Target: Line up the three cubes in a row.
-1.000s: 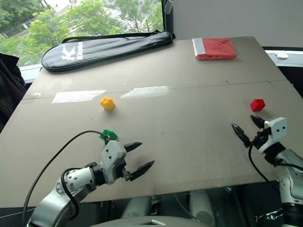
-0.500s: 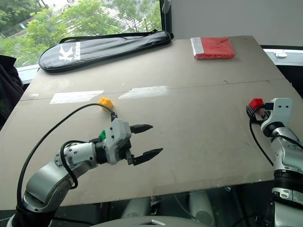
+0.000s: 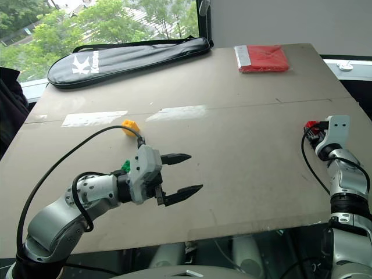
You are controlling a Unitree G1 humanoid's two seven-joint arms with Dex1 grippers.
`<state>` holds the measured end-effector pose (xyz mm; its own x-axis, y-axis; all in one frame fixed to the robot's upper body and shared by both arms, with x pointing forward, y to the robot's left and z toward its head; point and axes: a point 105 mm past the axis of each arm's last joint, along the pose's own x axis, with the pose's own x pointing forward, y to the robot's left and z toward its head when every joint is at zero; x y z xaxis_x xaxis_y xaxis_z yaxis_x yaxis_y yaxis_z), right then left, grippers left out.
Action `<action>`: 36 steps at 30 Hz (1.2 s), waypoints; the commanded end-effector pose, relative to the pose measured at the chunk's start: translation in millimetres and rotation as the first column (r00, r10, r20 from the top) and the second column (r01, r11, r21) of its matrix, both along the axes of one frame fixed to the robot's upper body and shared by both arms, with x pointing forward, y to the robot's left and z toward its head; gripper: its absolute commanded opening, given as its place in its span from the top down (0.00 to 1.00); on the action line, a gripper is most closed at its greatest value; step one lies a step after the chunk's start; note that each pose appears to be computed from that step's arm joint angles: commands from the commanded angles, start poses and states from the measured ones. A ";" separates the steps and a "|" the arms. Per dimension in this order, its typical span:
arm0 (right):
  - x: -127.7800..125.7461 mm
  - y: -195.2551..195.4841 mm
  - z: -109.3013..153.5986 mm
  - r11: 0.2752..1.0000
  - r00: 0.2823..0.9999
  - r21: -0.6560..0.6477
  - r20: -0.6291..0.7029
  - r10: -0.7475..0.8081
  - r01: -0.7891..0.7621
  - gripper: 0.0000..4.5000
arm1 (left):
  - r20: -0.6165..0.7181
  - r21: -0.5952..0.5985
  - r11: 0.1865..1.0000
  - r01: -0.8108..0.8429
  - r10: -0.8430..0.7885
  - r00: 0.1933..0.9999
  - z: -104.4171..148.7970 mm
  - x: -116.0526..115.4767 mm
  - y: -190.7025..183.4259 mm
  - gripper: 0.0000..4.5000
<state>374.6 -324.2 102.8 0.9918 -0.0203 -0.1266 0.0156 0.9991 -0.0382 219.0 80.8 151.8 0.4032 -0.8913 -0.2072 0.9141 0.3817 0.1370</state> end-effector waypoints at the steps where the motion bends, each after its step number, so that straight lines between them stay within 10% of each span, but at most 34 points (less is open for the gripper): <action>1: -1.5 4.2 20.4 0.998 0.997 -0.052 0.070 0.022 -0.019 0.70 | 0.031 -0.009 1.000 0.022 -0.021 0.999 7.7 -1.4 -0.1 0.00; 17: -67.0 185.1 4.5 0.975 0.970 0.049 0.119 0.210 -0.217 0.70 | 0.029 0.052 0.998 0.036 -0.038 0.999 9.7 20.0 16.9 0.00; 33: -74.2 210.1 -13.7 0.979 0.979 0.030 0.024 0.201 -0.201 0.70 | 0.004 0.074 0.996 0.044 -0.044 0.999 5.8 22.7 22.8 0.00; 36: -71.4 210.1 -12.8 0.978 0.979 0.029 0.031 0.204 -0.205 0.40 | -0.001 0.071 0.997 0.040 -0.040 0.999 5.5 22.5 22.8 0.00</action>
<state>301.9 -115.0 80.1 0.9729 0.1859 -0.1374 -0.1887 0.9820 -0.0079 242.5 104.8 150.5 0.3633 -0.8853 -0.2901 0.9314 0.3375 0.1366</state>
